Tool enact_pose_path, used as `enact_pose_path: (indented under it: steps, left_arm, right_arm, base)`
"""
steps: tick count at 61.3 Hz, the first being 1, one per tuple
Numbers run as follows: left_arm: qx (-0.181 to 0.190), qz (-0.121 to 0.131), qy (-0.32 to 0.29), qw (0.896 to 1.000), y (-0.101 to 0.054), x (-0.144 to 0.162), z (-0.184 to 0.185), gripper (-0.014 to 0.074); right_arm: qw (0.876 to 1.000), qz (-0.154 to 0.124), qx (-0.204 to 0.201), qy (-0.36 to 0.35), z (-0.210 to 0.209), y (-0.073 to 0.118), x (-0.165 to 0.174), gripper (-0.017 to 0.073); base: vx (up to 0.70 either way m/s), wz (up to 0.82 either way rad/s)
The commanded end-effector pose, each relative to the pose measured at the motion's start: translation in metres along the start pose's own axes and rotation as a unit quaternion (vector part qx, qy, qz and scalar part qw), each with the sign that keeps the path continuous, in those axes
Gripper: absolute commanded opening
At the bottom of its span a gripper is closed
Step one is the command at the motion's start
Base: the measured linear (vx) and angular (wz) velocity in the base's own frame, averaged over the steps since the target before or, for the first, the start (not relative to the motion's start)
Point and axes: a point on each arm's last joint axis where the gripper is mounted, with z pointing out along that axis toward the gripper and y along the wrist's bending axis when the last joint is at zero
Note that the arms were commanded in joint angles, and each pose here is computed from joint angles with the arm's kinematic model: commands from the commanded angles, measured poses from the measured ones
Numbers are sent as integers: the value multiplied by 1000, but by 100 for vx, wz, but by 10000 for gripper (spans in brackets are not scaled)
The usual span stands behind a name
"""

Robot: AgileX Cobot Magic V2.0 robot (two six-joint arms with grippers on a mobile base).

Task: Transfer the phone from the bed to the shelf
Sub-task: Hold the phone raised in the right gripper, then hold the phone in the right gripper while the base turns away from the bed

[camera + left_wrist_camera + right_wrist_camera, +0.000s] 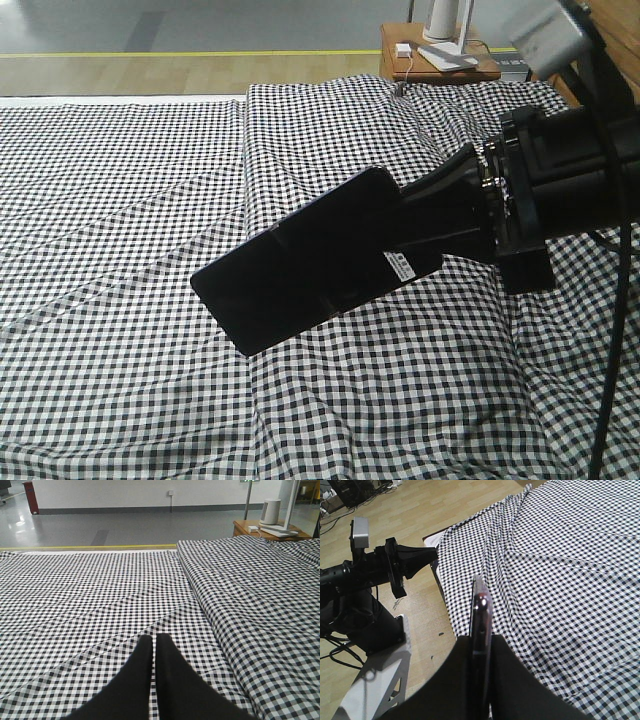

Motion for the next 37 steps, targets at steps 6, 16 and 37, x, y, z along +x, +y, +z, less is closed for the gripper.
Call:
enact_pose_path:
  steps: [6,16,37]
  left_arm:
    - [-1,-6,-36,999,0,-5,0,1]
    - [-1,-6,-36,999,0,-5,0,1]
    - [-1,-6,-36,999,0,-5,0,1]
  right_arm:
    - [999,-11,-37,-34,-9,18,-12,-1]
    - [999,-11,-37,-34,-9,18,-12,-1]
    - [999,-11,-37,-34,-9,18,-12,-1]
  base:
    - [0,0]
    - [0,1]
    - [-1,5]
